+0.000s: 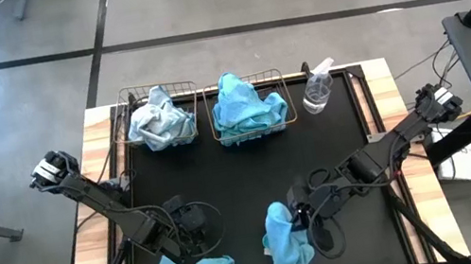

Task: Sort microfiber towel by color & place in baskets
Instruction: Put the blue microfiber towel into the right wire basket

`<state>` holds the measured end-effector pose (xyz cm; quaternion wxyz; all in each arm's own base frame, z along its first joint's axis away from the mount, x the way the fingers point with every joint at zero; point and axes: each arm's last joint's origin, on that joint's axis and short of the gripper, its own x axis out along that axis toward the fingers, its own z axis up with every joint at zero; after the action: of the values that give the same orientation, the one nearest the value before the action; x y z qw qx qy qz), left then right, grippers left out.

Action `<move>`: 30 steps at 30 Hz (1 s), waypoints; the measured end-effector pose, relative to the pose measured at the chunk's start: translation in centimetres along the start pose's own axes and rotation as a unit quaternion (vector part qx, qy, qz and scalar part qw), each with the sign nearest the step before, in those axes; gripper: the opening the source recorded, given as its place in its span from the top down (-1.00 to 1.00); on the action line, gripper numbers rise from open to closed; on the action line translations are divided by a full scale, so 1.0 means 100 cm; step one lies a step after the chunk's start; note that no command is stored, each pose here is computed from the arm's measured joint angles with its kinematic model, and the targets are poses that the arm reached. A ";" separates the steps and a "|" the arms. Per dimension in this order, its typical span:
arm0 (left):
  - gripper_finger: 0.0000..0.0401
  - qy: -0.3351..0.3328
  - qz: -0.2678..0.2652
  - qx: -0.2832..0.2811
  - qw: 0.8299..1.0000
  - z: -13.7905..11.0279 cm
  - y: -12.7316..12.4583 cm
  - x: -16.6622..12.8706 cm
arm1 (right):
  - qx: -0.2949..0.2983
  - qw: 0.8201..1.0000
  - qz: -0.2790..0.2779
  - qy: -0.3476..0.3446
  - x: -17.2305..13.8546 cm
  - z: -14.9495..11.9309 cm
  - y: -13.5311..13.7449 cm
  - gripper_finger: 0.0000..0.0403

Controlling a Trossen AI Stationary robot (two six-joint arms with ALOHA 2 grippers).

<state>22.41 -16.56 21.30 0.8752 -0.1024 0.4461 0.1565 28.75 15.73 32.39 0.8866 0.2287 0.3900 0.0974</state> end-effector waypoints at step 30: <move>0.35 0.000 0.000 -0.001 1.000 0.000 0.000 0.000 | 0.053 0.996 -0.032 0.061 0.015 -0.028 -0.015 0.87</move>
<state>22.42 -16.56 21.31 0.8753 -0.1036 0.4457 0.1566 27.75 15.88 29.05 0.8503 0.2566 0.4553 0.0623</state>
